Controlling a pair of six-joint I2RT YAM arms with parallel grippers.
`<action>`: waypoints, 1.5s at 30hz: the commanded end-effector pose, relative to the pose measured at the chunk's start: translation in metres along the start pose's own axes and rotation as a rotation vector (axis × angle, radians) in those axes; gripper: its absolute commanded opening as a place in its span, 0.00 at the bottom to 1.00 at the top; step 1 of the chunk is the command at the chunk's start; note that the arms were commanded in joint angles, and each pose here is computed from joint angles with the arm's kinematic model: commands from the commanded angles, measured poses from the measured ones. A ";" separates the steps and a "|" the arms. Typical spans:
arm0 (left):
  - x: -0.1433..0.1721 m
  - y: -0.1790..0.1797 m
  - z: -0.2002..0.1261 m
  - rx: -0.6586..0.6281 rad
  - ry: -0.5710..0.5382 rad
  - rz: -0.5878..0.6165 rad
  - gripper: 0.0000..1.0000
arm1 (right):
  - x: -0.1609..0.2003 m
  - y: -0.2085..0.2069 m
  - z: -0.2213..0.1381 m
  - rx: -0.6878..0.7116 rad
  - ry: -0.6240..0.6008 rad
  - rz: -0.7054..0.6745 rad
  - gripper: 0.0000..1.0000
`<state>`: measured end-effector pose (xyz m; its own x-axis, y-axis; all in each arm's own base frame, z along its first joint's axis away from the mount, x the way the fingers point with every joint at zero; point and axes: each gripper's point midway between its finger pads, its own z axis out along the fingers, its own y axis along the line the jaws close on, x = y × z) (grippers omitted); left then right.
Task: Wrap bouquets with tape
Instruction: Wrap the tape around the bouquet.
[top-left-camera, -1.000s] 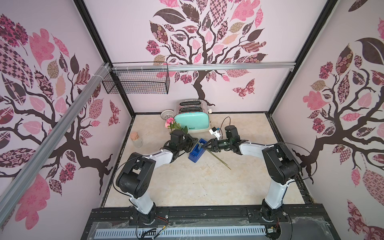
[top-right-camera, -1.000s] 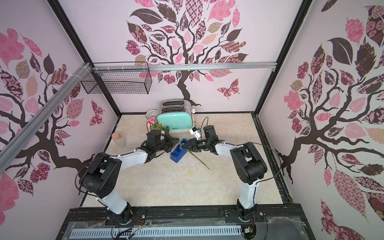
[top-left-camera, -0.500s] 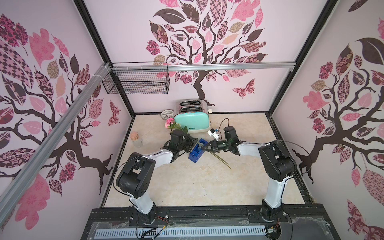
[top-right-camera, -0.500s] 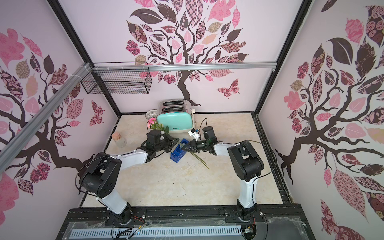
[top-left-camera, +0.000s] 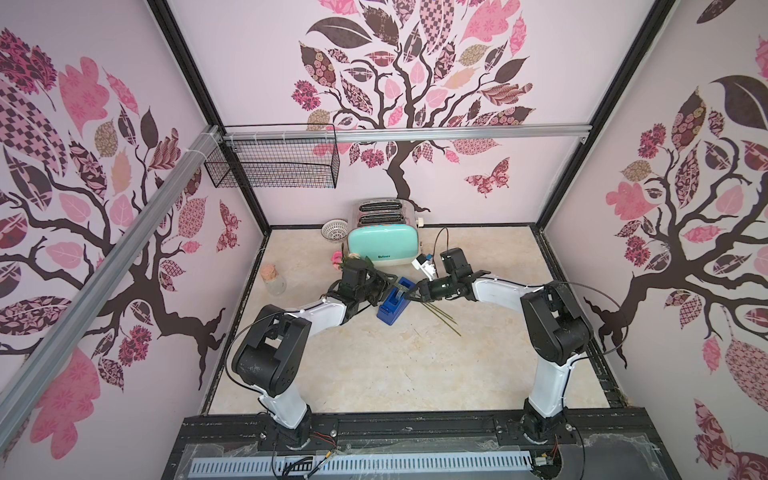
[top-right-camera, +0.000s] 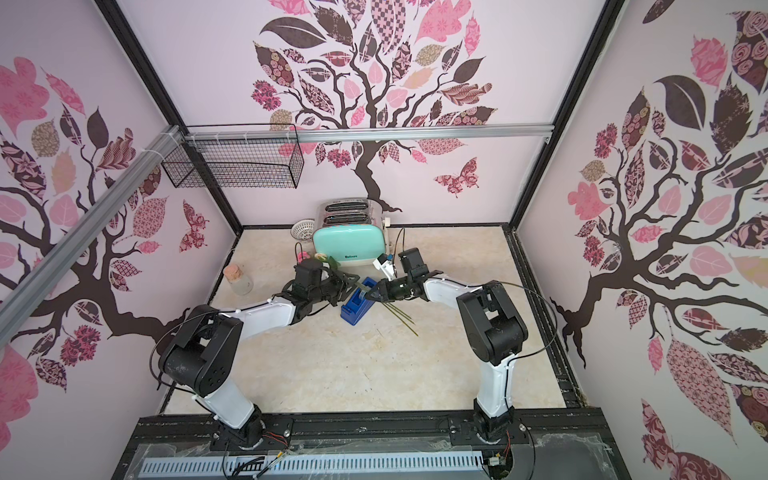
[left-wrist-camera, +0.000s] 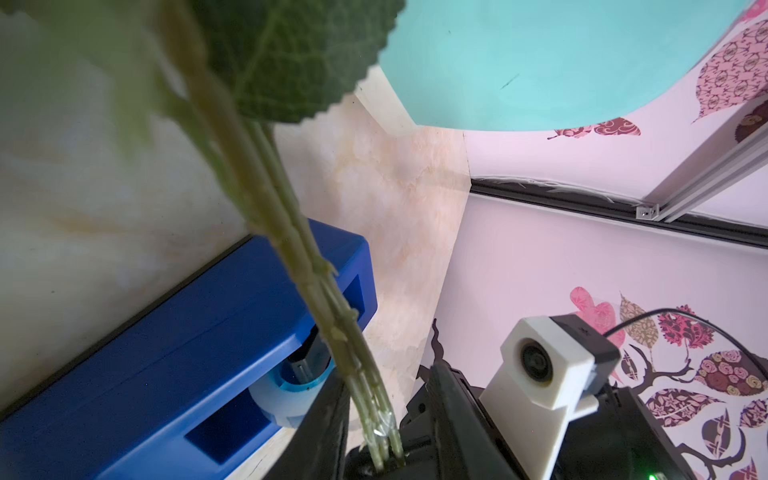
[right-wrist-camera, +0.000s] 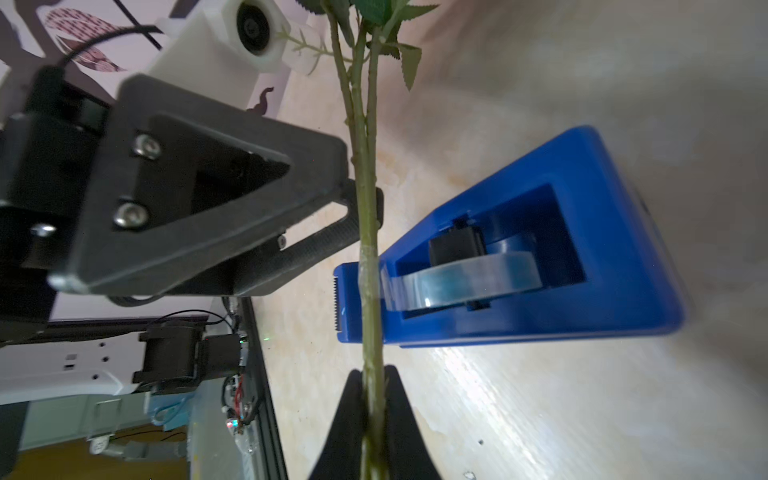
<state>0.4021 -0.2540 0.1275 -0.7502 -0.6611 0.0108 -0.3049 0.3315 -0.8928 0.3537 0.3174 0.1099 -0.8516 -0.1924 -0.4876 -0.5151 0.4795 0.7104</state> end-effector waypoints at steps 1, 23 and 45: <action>0.000 -0.024 -0.007 0.036 -0.001 0.020 0.36 | -0.015 0.013 -0.014 0.123 -0.035 -0.164 0.00; -0.001 -0.027 0.011 0.014 0.052 -0.036 0.26 | -0.012 0.038 -0.022 0.312 -0.116 -0.569 0.00; -0.004 -0.015 0.001 0.036 -0.012 0.019 0.00 | -0.009 0.050 -0.033 -0.091 -0.114 0.000 0.53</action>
<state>0.4068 -0.2587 0.1256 -0.7478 -0.6619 0.0524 -0.3456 0.3207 -0.8819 0.3469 0.3043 0.1584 -0.7442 -0.1232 -0.6565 -0.6113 0.5217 0.5951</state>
